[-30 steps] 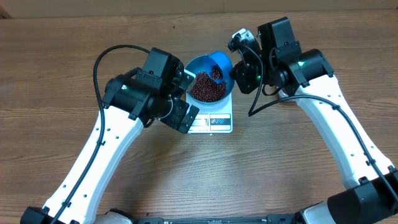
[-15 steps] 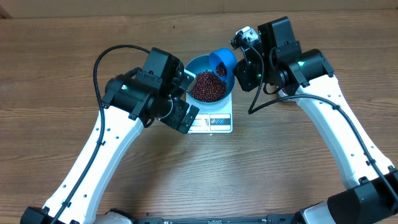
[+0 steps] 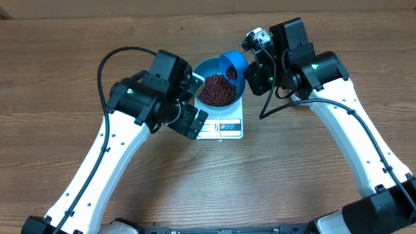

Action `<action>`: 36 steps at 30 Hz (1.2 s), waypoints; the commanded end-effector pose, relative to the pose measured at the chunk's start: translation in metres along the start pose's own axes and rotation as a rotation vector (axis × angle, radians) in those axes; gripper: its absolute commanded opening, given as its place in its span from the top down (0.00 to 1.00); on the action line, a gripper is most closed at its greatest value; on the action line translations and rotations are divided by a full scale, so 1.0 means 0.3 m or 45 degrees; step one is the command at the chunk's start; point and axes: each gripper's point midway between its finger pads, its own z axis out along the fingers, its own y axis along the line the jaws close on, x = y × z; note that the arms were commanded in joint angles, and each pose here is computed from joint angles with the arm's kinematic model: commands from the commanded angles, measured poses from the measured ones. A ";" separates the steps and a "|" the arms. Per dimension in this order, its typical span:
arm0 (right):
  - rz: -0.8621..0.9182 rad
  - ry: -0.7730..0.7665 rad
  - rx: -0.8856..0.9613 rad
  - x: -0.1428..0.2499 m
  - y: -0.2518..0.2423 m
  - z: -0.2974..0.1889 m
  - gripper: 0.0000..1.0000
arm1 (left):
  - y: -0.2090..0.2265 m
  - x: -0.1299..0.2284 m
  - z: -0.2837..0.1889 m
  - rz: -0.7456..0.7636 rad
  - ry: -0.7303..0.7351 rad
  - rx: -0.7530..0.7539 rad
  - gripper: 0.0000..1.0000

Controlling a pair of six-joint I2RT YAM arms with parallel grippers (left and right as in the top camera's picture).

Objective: Scoop item into bowl and weigh 150g on scale
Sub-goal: 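Keep tilting the scoop over the bowl, adding beans gradually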

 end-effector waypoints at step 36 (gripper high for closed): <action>-0.029 -0.046 -0.020 -0.031 0.023 -0.044 0.96 | -0.005 -0.006 0.003 0.005 -0.001 -0.001 0.00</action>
